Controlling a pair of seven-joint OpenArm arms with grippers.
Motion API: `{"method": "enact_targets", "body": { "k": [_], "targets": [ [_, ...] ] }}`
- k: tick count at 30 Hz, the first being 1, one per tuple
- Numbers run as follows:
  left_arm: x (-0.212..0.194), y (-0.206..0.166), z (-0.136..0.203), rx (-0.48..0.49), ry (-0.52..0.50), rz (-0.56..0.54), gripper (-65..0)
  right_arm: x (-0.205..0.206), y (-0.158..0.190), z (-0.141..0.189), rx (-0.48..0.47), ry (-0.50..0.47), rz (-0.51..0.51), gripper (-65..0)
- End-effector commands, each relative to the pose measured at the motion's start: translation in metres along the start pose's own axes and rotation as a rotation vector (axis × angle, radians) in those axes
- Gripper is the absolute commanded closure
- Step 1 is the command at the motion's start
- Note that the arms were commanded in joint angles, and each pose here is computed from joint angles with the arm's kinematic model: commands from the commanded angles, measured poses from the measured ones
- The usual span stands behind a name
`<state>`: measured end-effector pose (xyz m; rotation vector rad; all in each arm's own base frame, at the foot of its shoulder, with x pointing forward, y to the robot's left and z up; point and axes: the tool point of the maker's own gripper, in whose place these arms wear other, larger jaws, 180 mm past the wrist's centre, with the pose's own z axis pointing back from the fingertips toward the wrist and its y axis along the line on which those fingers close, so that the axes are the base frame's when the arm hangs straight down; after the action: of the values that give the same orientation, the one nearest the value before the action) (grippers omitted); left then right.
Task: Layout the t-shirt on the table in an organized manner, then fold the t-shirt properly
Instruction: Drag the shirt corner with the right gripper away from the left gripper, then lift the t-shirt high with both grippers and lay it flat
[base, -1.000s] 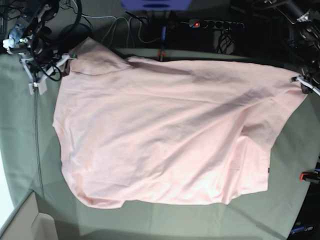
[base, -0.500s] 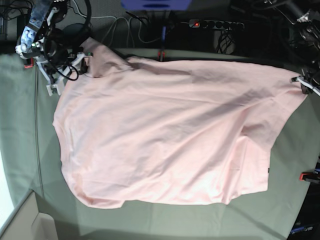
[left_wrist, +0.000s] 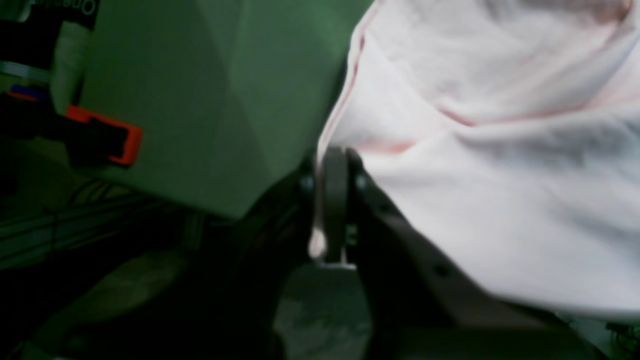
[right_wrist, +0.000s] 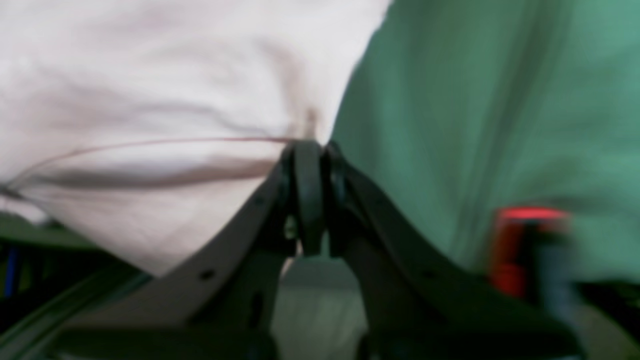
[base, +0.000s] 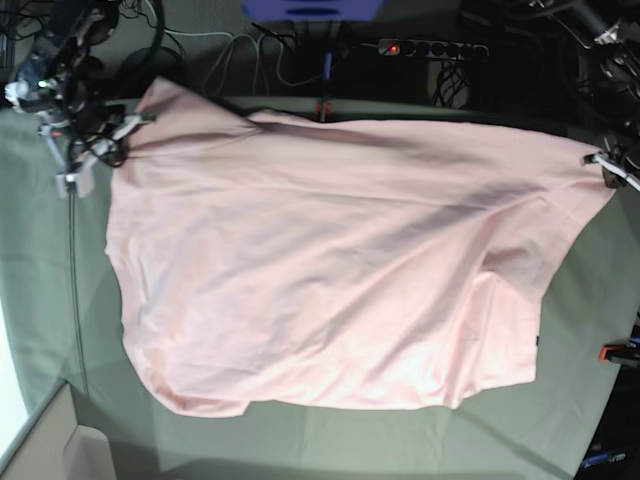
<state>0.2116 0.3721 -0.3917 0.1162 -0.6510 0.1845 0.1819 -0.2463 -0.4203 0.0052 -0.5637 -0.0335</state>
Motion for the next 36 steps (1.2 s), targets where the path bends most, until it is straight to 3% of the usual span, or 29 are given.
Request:
{"method": "enact_targets", "body": {
  "k": [1, 7, 13, 22, 28, 31, 36],
  "targets": [
    [0.022, 0.006, 0.005, 0.015, -0.06, -0.013, -0.4, 0.024, -0.006, 0.008, -0.023, -0.079, 0.008, 0.0],
    [0.034, 0.004, 0.005, 0.012, -0.086, -0.008, -0.4, 0.051, -0.017, 0.03, -0.086, -0.161, 0.048, 0.0],
    [0.081, -0.005, 0.003, -0.006, -0.192, 0.009, -0.4, 0.086, -0.016, 0.033, -0.092, -0.244, 0.058, 0.0],
    [0.203, -0.079, 0.005, -0.144, -0.397, -0.144, -0.4, 0.203, -0.029, 0.058, -0.133, -0.505, 0.101, 0.0],
    [0.3, -0.145, 0.02, -0.275, -0.529, -0.243, -0.4, 0.287, -0.015, 0.054, -0.053, -0.606, 0.186, 0.0],
    [0.344, -0.172, 0.024, -0.346, -0.564, -0.262, -0.4, 0.331, -0.022, 0.056, -0.032, -0.648, 0.176, 0.0],
    [0.42, -0.222, 0.044, -0.48, -0.667, -0.285, -0.4, 0.417, -0.055, 0.09, -0.021, -0.75, 0.129, 0.0]
  ]
}}
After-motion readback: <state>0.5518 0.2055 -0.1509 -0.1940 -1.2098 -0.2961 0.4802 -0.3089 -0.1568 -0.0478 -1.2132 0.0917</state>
